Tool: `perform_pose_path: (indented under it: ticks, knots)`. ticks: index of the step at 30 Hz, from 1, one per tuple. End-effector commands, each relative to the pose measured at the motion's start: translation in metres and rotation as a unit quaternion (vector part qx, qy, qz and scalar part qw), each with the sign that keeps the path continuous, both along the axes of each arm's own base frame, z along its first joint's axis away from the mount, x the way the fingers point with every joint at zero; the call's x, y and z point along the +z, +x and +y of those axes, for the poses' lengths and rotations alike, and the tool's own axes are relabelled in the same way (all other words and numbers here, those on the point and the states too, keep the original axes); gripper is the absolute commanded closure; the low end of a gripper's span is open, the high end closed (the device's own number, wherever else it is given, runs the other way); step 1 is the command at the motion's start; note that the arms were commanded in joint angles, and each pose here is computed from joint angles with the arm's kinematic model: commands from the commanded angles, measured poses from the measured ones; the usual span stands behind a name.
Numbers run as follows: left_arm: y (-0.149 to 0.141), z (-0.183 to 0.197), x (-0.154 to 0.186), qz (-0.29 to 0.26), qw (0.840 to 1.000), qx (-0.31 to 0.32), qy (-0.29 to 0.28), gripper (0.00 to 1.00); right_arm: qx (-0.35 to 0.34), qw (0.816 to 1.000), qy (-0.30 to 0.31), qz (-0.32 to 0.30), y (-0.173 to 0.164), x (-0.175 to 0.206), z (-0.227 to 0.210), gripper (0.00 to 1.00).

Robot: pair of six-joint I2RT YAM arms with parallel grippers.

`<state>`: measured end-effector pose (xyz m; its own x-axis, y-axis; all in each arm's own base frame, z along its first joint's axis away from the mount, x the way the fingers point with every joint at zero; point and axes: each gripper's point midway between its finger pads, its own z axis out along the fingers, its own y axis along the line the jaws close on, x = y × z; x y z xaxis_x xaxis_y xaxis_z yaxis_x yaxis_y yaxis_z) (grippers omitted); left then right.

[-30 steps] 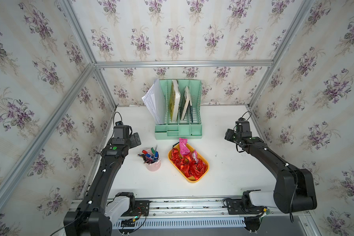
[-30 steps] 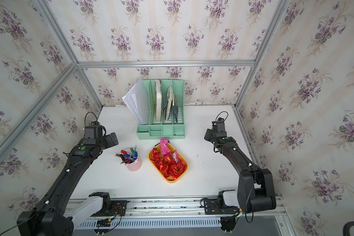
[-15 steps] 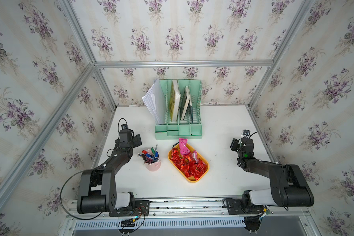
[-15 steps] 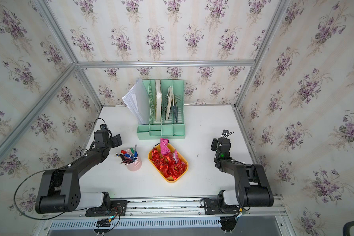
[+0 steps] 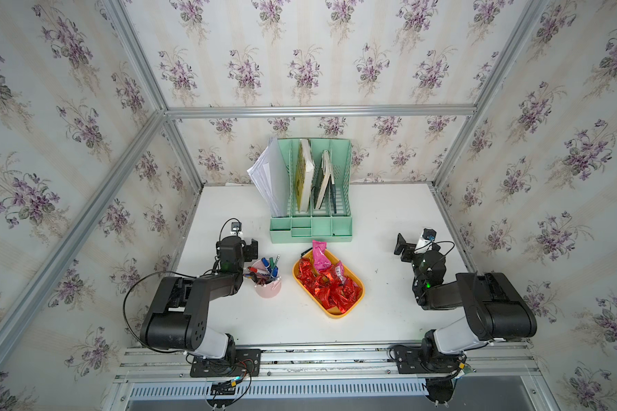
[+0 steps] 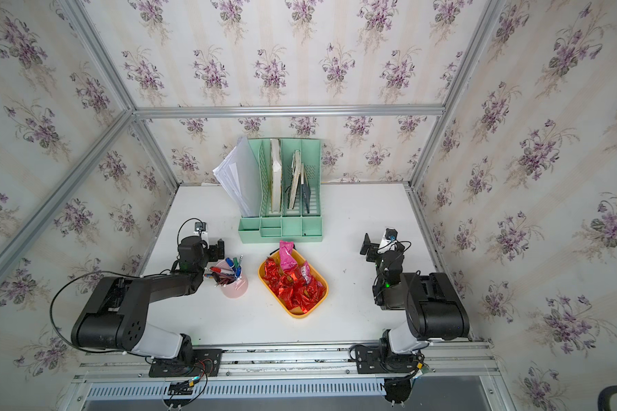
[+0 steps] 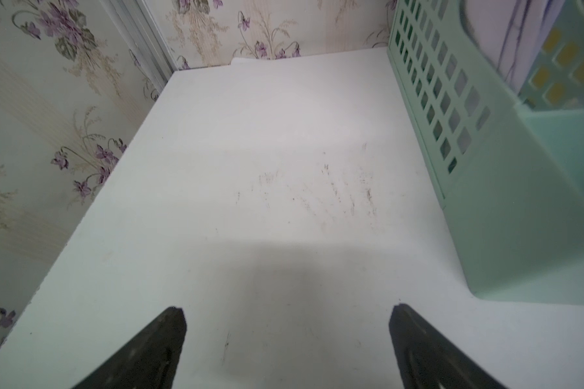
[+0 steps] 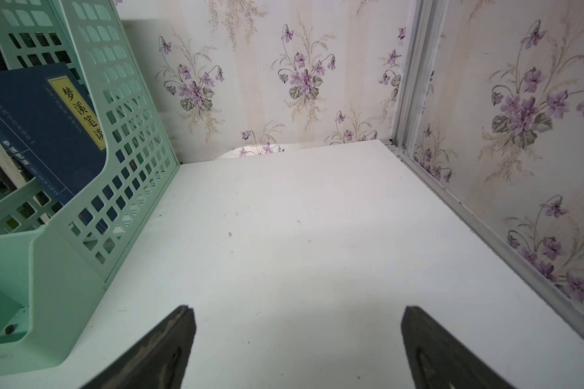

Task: Put the tea bags into the storage box
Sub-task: Reset both arms

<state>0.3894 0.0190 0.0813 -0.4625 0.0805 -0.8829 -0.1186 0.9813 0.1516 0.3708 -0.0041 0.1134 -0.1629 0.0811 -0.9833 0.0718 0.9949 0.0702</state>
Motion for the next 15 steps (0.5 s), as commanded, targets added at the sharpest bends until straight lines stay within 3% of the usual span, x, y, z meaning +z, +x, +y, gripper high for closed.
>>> perform_pose_path:
  ticks: [1,15]
  knots:
    - [0.0048,0.0012,0.0109,-0.022,1.000,0.000,0.007,0.01,0.022,0.999,-0.009,-0.024,0.0038,0.0119,0.0078,0.00]
    - [0.0049,0.0011,0.0113,-0.022,1.000,0.000,0.008,0.01,0.039,0.999,-0.011,-0.017,0.0056,0.0101,0.0134,0.00]
